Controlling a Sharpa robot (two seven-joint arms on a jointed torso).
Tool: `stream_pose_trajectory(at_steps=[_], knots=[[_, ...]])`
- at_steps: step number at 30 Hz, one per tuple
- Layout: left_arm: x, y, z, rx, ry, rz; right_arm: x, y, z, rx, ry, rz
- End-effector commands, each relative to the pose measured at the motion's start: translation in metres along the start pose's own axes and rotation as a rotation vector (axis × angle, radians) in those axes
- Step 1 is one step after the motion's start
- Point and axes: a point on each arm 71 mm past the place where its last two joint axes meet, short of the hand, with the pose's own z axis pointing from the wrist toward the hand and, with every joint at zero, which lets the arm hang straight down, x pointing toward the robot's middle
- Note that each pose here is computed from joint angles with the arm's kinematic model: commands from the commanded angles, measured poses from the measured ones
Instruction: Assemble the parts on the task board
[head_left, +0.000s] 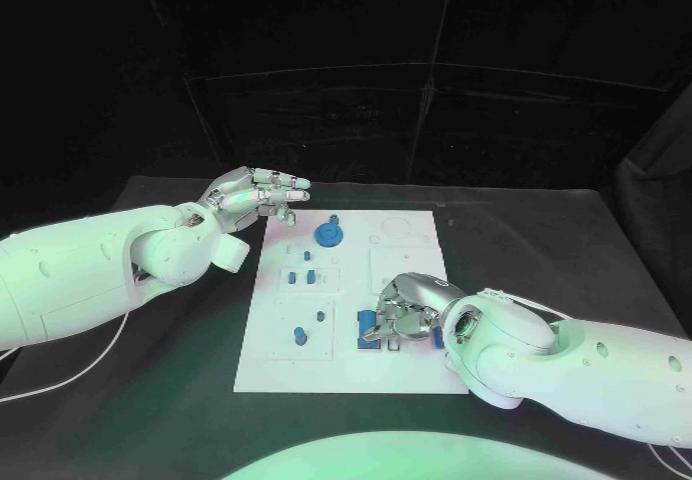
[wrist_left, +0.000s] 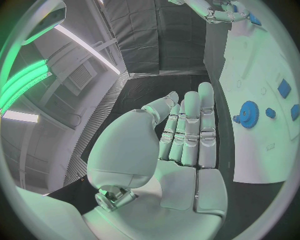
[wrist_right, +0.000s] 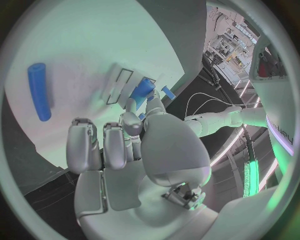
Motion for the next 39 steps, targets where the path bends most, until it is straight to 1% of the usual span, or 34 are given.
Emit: stream_pose_trajectory(at_steps=[1,4,5,8,11,12,14,16,20,23,28,33,39], knots=[[0.001,-0.0012,0.0002,0.005,0.011,-0.007,-0.005,0.0,-0.004,-0.047,-0.039,0.061],[0.0007,-0.0012,-0.0002,0.005,0.01,-0.007,-0.008,-0.005,-0.01,-0.071,-0.026,0.141],[0.0006,-0.0012,-0.0003,0.005,0.01,-0.007,-0.009,-0.009,-0.015,-0.084,-0.017,0.18],[0.0002,-0.0013,-0.0006,0.005,0.008,-0.006,-0.015,-0.017,-0.024,-0.098,0.0,0.234],[-0.0001,-0.0013,-0.0007,0.006,0.007,-0.006,-0.025,-0.03,-0.034,-0.084,0.011,0.251],[-0.0001,-0.0013,-0.0008,0.006,0.007,-0.006,-0.029,-0.038,-0.039,-0.063,0.02,0.251],[-0.0001,-0.0012,-0.0007,0.006,0.007,-0.006,-0.032,-0.047,-0.044,-0.036,0.03,0.241],[-0.0001,-0.0012,-0.0007,0.006,0.007,-0.006,-0.035,-0.055,-0.049,-0.003,0.042,0.213],[-0.0003,-0.0012,-0.0008,0.007,0.005,-0.005,-0.038,-0.068,-0.057,0.068,0.057,0.101],[-0.0002,-0.0013,-0.0008,0.008,0.004,-0.005,-0.039,-0.073,-0.059,0.116,0.052,0.017],[-0.0002,-0.0013,-0.0009,0.009,0.005,-0.005,-0.039,-0.078,-0.058,0.194,0.049,-0.094],[-0.0008,-0.0013,-0.0014,0.009,0.004,-0.005,-0.037,-0.08,-0.055,0.223,0.067,-0.153],[-0.0013,-0.0013,-0.0018,0.008,0.003,-0.005,-0.038,-0.082,-0.052,0.233,0.059,-0.204]])
